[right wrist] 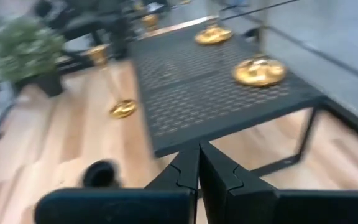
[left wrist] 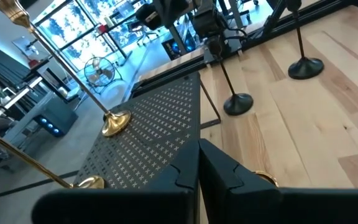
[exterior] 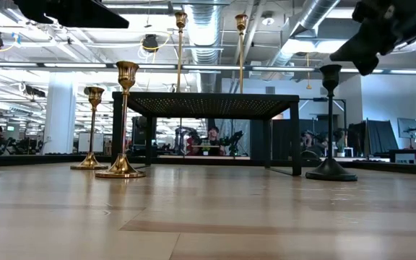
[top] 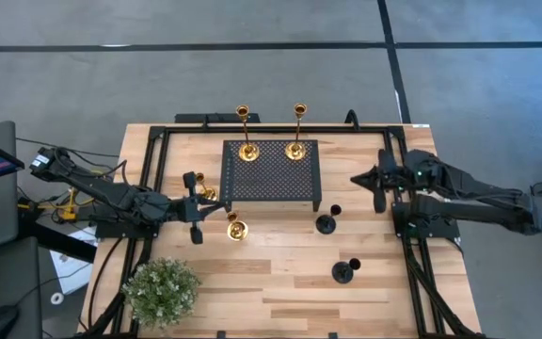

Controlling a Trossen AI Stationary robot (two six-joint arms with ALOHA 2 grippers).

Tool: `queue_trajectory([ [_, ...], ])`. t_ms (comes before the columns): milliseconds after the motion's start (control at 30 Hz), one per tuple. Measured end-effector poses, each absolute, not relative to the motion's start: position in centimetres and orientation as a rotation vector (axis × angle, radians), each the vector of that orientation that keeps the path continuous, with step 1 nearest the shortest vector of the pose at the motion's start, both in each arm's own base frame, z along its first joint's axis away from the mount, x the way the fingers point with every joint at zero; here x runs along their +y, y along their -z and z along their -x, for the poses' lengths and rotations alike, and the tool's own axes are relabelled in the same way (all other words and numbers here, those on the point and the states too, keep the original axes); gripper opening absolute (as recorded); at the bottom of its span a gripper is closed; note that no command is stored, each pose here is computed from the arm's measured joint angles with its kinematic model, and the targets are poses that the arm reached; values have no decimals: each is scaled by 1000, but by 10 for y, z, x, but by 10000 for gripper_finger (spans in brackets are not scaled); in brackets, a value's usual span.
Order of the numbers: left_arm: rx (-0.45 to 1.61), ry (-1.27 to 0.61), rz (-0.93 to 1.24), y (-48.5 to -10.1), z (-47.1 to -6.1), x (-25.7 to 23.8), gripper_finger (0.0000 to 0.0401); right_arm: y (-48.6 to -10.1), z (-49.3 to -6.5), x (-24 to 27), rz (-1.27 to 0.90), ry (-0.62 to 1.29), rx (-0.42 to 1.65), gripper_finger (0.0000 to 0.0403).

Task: Pick & Place candle stick holders
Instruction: Put the black candle holder on the shelf

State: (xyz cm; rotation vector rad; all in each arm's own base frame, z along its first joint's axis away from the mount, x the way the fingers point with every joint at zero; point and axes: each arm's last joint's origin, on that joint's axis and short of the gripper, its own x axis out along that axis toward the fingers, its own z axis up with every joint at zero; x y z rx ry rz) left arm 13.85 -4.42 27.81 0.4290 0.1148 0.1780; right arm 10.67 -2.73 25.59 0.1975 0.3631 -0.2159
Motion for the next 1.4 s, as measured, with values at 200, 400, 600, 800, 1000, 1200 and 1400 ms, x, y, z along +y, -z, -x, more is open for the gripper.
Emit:
queue_trajectory([
  [200,115,-178,-429,-278,-139,-44,6,-253,-114,-10,-176,33,412,0],
  [400,115,-178,-429,-278,-139,-44,6,-243,-128,3,-155,-66,516,0],
  [600,115,-178,-428,-278,-139,-44,7,-229,-142,6,-140,9,634,0],
  [800,114,-178,-428,-278,-139,-44,5,-220,-149,10,-129,-6,707,0],
  [1000,112,-179,-426,-278,-139,-44,8,-214,-155,12,-122,-14,754,0],
  [1200,111,-179,-426,-278,-139,-44,5,-207,-158,9,-210,45,811,4],
  [1400,111,-179,-426,-278,-139,-44,8,-201,-159,6,-262,96,866,54],
])
